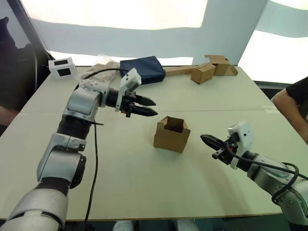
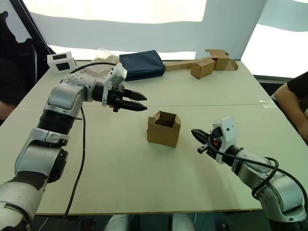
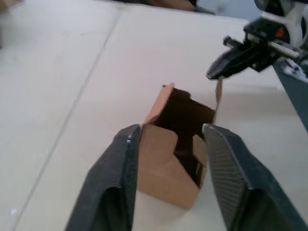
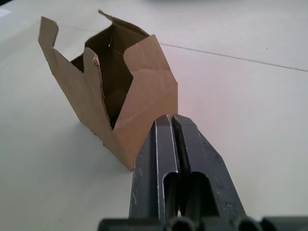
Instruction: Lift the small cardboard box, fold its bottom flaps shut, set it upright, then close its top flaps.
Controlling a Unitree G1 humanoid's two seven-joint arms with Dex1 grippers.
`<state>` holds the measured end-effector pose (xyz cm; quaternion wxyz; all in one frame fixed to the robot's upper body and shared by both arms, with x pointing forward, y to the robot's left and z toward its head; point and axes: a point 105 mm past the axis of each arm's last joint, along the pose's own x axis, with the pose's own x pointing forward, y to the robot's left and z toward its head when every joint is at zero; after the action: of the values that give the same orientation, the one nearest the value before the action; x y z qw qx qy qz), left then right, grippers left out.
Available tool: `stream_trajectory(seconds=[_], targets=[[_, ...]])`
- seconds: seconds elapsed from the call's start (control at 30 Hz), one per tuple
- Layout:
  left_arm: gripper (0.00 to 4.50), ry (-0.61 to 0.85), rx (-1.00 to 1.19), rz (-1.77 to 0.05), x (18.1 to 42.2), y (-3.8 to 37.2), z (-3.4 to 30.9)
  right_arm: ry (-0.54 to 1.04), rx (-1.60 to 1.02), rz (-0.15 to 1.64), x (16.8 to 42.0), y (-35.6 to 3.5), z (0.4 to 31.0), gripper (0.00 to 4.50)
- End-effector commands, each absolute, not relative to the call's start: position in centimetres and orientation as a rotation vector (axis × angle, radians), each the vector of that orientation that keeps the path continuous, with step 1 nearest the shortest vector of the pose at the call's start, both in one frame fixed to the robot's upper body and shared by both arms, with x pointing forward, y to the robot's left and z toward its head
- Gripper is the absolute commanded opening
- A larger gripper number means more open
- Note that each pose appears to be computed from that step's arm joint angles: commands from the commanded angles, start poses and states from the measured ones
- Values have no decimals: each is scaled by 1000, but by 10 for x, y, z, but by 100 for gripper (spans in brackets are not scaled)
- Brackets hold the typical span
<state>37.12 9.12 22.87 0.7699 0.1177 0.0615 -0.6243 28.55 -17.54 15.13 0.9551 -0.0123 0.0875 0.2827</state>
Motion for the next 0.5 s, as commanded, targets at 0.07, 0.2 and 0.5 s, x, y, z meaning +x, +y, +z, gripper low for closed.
stream_trajectory(seconds=[0.07, 0.2, 0.5], targets=[[17, 72, 206, -1223, 382, 95, 207, 216, -70, 524, 299, -183, 144, 0], [6, 105, 271, -1155, 386, 90, 164, 261, -60, 515, 311, -179, 127, 0], [6, 192, 280, -1165, 380, 77, 119, 287, -68, 568, 319, -160, 112, 0]])
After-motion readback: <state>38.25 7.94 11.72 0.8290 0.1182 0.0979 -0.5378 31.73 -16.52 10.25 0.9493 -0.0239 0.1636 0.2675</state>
